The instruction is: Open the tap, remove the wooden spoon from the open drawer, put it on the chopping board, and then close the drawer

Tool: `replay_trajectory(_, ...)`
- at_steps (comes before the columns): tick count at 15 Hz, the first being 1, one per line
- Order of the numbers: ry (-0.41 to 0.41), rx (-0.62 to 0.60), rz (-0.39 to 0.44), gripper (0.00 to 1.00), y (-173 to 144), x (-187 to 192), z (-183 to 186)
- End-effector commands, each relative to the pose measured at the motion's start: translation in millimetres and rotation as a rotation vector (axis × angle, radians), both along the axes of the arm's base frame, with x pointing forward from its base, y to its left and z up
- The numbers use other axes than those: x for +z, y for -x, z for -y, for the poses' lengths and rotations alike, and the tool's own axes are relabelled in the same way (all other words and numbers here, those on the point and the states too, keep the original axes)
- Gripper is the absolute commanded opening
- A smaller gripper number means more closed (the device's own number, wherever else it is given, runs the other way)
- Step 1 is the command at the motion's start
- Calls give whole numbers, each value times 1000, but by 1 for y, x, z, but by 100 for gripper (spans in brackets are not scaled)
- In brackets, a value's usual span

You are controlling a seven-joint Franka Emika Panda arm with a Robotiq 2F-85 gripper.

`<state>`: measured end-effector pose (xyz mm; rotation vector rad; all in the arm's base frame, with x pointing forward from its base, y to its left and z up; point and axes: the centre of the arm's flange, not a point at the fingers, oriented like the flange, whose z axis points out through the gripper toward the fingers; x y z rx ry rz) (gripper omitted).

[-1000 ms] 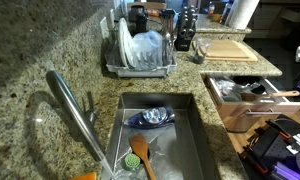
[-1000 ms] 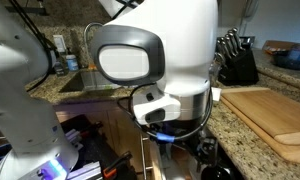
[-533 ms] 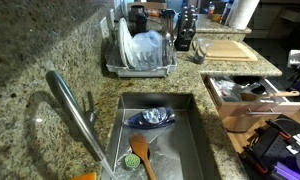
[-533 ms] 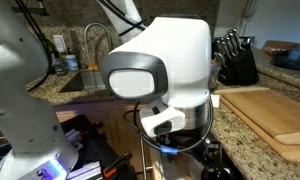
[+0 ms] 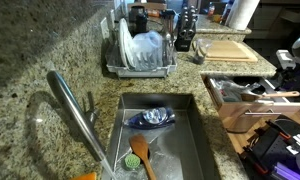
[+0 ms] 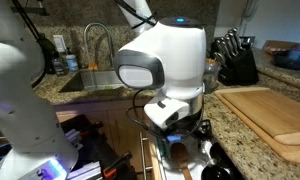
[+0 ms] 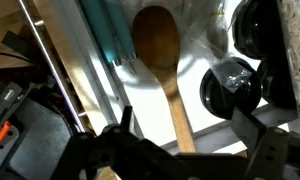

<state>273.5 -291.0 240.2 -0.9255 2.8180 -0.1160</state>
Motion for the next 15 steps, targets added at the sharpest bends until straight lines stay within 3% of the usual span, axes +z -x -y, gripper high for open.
replay_trajectory(1, -1, -4, 0, 100, 0, 0, 0)
replay_trajectory(3, -1, 12, -24, 100, 2, -3, -1)
replay_trajectory(6, -31, 139, -166, 100, 22, -42, 1)
replay_trajectory(8, 10, 171, -269, 100, 37, -68, 3)
replay_trajectory(9, -19, 156, -178, 100, 23, -44, -4)
replay_trajectory(11, -21, 169, -244, 100, 37, -66, -1)
replay_trajectory(13, -13, 165, -260, 100, 37, -69, -3)
replay_trajectory(15, 84, 82, -277, 100, 36, -65, 4)
